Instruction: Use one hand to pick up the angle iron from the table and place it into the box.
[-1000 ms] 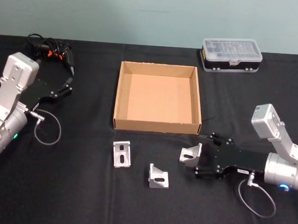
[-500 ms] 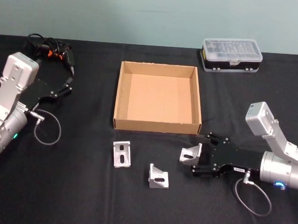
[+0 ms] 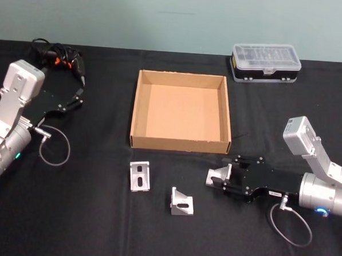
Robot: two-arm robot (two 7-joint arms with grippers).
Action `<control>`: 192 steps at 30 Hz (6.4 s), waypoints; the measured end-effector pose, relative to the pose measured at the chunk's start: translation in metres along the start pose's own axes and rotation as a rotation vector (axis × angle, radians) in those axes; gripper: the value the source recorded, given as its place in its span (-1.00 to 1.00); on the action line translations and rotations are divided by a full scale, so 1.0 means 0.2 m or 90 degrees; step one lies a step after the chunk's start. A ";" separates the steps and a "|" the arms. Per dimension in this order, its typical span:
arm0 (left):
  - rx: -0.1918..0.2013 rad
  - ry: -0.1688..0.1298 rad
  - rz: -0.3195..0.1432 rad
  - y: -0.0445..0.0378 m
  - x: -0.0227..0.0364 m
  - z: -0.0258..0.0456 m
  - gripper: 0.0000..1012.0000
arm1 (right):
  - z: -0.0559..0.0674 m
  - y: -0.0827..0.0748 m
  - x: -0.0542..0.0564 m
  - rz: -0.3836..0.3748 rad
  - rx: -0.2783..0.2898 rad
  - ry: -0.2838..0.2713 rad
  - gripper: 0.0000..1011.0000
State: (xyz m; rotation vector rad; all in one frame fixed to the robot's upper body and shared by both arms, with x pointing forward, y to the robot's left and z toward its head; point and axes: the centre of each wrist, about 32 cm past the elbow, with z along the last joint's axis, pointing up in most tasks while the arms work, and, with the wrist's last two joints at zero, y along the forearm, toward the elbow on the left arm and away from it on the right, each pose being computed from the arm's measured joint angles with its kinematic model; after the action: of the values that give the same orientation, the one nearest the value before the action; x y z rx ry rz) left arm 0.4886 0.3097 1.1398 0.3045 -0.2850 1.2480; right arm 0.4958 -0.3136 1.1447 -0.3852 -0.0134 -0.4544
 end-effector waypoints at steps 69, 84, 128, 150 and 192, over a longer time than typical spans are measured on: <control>0.000 0.000 0.000 0.000 0.000 0.000 0.98 | 0.74 0.74 0.18 -0.248 -0.133 0.147 -0.11; 0.000 0.000 0.000 0.000 0.000 0.000 0.98 | 0.73 0.77 0.18 -0.252 -0.149 0.139 -0.10; 0.000 0.000 0.000 0.000 0.000 0.000 0.98 | 0.72 0.36 0.19 -0.142 0.043 0.107 0.99; 0.000 0.000 0.000 0.000 0.000 0.000 0.98 | 0.46 0.03 0.15 0.180 -0.001 0.063 0.99; 0.000 0.000 0.000 0.000 0.000 0.000 0.98 | 0.36 0.39 0.03 0.239 -0.107 -0.029 0.99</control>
State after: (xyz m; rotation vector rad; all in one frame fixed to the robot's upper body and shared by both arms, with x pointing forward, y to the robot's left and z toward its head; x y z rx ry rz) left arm 0.4886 0.3097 1.1398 0.3044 -0.2850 1.2480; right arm 0.5403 -0.2262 1.1845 -0.5512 0.0526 -0.0749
